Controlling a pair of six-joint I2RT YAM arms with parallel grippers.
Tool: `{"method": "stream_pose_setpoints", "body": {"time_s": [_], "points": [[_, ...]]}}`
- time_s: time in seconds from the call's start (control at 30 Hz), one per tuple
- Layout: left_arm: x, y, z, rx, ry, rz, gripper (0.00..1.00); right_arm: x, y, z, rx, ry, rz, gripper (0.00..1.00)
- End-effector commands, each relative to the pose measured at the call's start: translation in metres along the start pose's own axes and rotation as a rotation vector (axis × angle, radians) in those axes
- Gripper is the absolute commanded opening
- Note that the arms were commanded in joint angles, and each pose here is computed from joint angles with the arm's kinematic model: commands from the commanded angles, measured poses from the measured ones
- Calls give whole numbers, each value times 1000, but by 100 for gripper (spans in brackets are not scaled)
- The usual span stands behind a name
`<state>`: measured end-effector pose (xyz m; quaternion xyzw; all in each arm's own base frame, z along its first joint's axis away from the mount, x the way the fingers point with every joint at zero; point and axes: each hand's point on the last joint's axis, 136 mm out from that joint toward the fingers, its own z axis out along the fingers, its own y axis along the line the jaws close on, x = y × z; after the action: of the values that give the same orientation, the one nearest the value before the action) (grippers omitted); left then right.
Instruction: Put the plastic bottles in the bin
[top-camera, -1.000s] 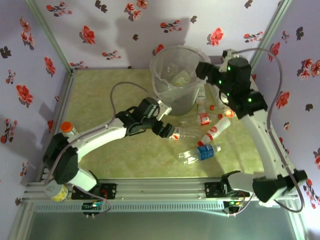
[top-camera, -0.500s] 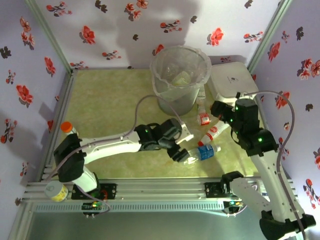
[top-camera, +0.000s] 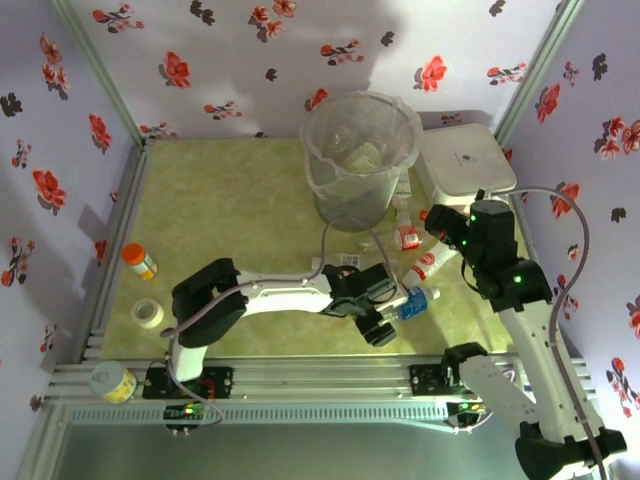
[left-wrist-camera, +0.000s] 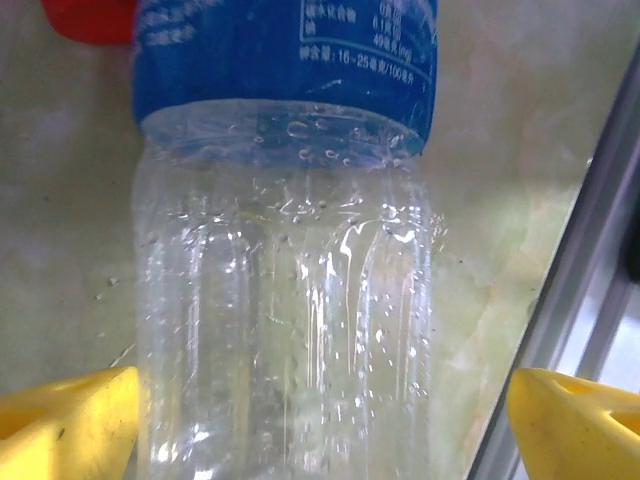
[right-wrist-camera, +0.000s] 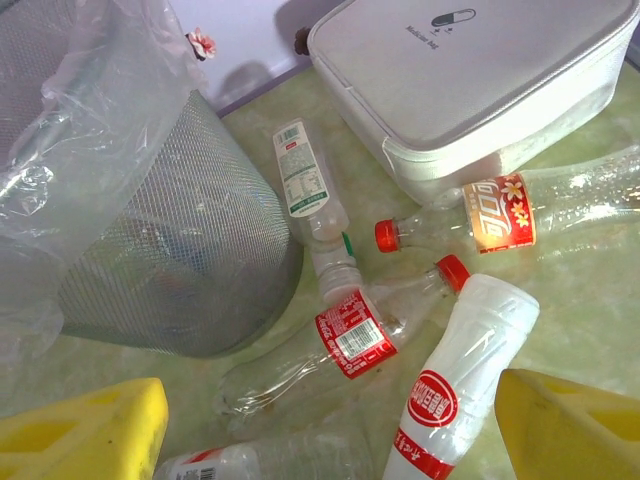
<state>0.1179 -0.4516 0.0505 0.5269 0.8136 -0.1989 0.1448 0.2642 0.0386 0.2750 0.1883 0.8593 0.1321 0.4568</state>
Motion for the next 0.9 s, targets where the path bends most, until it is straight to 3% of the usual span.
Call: {"method": "stream_pose_setpoints", "body": {"time_s": [0.0, 0.27, 0.47, 0.7, 0.87], "points": [[-1, 1, 5, -29, 25, 17, 89, -3, -1, -2, -5, -26, 28, 86], [-4, 3, 2, -45, 19, 22, 67, -3, -1, -1, -7, -27, 29, 86], [-8, 2, -13, -49, -9, 20, 63, -10, 2, -12, -36, -72, 51, 86], [-27, 6, -63, -33, -157, 15, 56, -16, 13, -28, -100, -76, 70, 86], [-33, 41, -115, -19, -305, -99, 51, -23, 38, -32, -251, -99, 158, 86]]}}
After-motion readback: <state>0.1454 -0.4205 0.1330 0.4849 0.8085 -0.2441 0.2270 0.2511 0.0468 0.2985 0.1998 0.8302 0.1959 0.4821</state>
